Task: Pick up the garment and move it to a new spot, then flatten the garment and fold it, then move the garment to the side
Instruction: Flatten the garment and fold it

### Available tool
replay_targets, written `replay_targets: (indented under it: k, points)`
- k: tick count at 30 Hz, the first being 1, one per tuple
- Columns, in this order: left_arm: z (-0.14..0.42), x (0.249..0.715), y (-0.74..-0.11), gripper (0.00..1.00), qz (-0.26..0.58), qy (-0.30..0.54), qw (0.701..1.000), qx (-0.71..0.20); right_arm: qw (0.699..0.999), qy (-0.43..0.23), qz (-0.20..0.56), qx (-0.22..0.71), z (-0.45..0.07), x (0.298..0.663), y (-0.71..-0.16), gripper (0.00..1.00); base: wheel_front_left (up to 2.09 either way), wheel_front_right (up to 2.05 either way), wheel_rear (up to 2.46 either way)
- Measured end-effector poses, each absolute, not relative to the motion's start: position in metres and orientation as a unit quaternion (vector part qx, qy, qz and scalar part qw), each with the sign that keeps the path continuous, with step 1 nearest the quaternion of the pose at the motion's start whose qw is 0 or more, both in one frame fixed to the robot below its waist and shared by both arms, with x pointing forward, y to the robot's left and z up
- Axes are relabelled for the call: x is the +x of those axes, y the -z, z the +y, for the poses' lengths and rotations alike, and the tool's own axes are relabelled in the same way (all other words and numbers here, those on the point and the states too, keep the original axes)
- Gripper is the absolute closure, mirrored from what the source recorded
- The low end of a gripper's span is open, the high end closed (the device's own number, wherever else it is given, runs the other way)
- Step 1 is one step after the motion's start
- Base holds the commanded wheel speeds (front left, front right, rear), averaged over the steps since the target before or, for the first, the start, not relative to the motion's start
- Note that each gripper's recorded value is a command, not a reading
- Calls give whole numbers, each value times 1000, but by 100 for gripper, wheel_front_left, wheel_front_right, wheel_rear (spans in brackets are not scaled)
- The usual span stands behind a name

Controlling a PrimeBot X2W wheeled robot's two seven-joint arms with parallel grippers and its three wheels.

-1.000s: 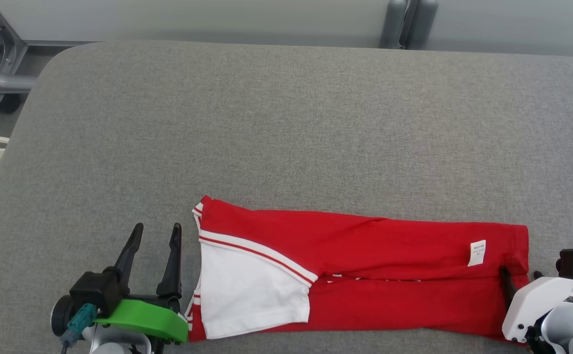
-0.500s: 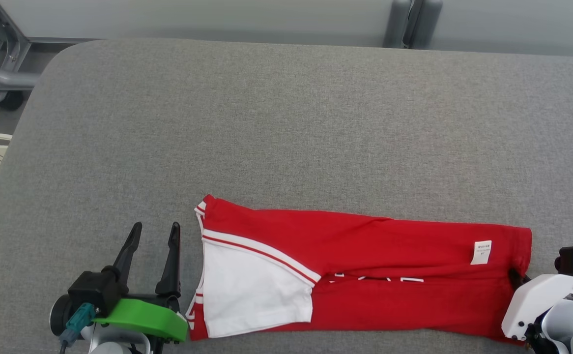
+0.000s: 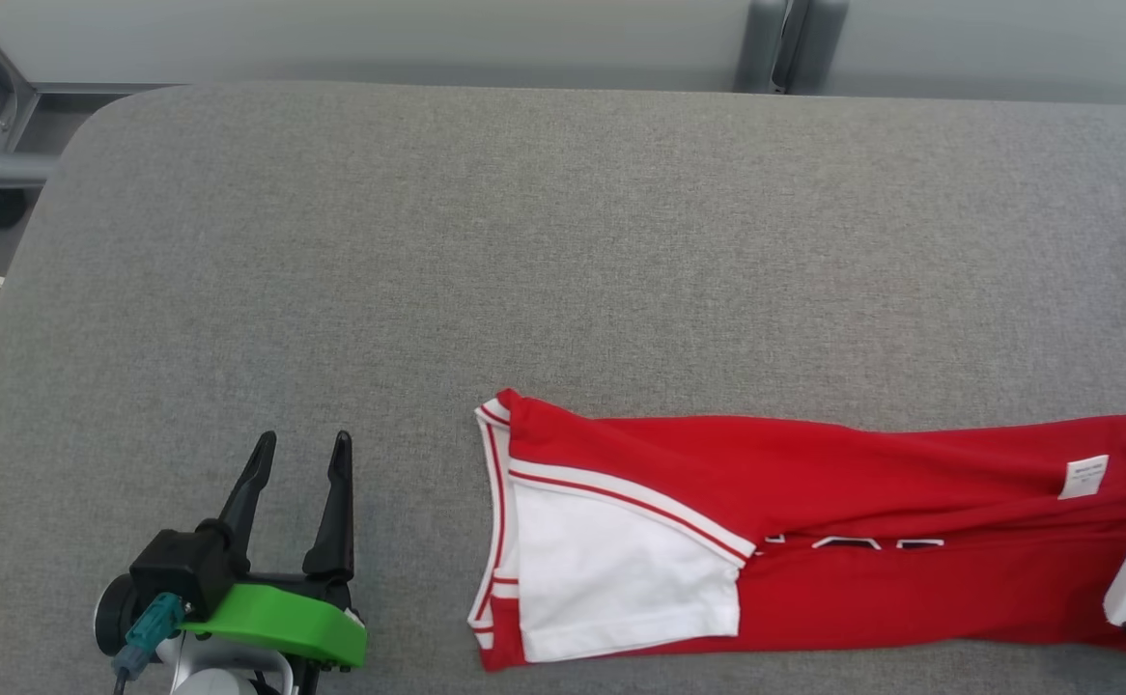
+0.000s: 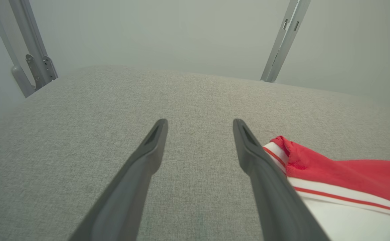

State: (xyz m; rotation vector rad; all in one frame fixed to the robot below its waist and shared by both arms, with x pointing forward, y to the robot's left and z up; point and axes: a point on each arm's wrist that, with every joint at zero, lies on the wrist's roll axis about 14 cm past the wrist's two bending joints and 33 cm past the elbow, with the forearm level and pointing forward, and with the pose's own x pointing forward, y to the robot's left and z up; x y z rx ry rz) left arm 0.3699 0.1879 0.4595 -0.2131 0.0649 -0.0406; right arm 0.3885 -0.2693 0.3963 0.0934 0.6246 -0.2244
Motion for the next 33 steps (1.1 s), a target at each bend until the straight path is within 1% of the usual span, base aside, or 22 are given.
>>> replay_targets:
  k: [6,9,13,16,19,25,27,33]
  points:
    - [186,371,-462,0,29,24,994,-106,942,151,300,9,-299,383,-422,100,0,0,0]
    - [185,371,-463,0,27,25,994,-106,936,154,316,-6,-302,374,-427,100,0,0,0]
    - [186,370,-464,0,26,25,994,-106,934,130,334,-15,-288,367,-434,100,0,0,0]
    - [186,368,-465,0,25,26,994,-106,939,104,328,-21,-271,369,-445,100,0,0,0]
    - [184,367,-466,0,23,28,994,-107,946,61,318,-19,-244,377,-456,100,0,0,0]
    - [183,365,-469,0,21,30,993,-108,949,-62,308,-19,-167,388,-465,100,0,0,0]
    - [183,364,-469,0,21,30,993,-108,945,-103,309,-11,-139,390,-464,100,0,0,0]
    - [187,360,-470,0,18,24,994,-109,929,-191,315,-26,-81,391,-456,100,0,0,0]
